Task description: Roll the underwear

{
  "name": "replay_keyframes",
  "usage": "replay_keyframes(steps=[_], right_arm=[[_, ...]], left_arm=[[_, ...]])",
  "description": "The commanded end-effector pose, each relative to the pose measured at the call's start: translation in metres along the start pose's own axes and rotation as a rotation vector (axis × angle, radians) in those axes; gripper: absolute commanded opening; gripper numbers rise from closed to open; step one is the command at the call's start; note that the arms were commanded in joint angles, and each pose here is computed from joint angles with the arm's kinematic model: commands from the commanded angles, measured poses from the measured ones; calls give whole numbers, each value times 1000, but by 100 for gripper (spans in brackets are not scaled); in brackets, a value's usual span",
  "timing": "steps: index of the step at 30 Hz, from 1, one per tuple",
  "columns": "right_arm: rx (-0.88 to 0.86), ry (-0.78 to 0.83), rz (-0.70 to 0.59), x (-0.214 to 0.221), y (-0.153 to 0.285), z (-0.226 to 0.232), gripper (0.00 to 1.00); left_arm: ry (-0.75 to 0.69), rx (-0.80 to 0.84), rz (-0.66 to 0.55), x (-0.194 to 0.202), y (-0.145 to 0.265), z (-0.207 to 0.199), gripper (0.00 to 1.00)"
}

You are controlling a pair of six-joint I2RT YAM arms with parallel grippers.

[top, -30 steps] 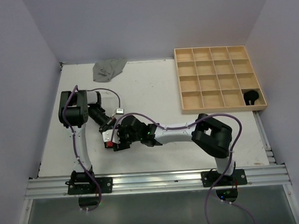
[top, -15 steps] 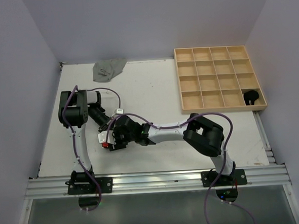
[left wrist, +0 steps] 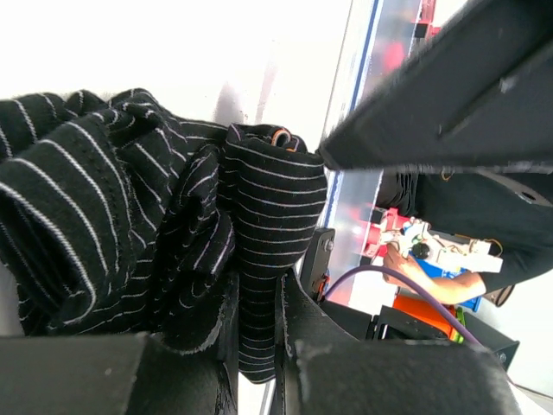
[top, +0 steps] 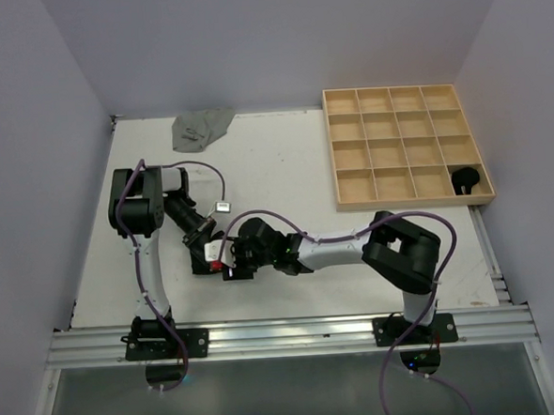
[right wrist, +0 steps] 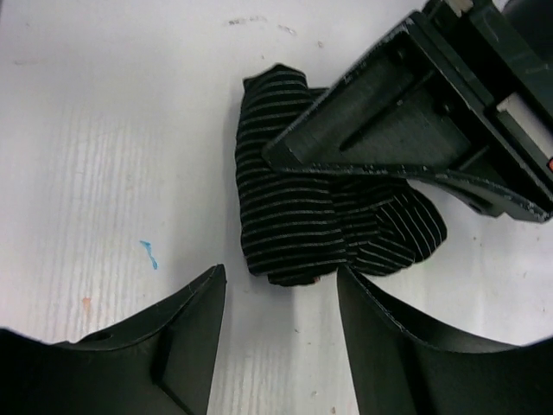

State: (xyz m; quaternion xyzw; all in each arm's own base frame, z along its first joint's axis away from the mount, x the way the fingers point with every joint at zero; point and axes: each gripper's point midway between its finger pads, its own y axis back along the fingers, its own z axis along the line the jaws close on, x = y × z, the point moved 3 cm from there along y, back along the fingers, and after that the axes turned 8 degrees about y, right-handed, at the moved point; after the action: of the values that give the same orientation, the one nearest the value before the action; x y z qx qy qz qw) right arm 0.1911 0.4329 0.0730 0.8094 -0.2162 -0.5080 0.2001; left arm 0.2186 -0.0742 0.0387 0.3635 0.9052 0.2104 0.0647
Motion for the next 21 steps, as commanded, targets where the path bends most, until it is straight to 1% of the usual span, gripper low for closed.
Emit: replay_keyframes(steps=[1,7,21], right_arm=[[19,-25,20,2,4,-8,59],[-4,-9,-8,-8,-11,-13,58],[-39,-12,-43,-12,-32,-12,61]], left_arm=[[-280,-315,100,-6,16,84,14],[-286,-323,100,-8,18,83,14],[-285,-315,108,-8,16,83,15]])
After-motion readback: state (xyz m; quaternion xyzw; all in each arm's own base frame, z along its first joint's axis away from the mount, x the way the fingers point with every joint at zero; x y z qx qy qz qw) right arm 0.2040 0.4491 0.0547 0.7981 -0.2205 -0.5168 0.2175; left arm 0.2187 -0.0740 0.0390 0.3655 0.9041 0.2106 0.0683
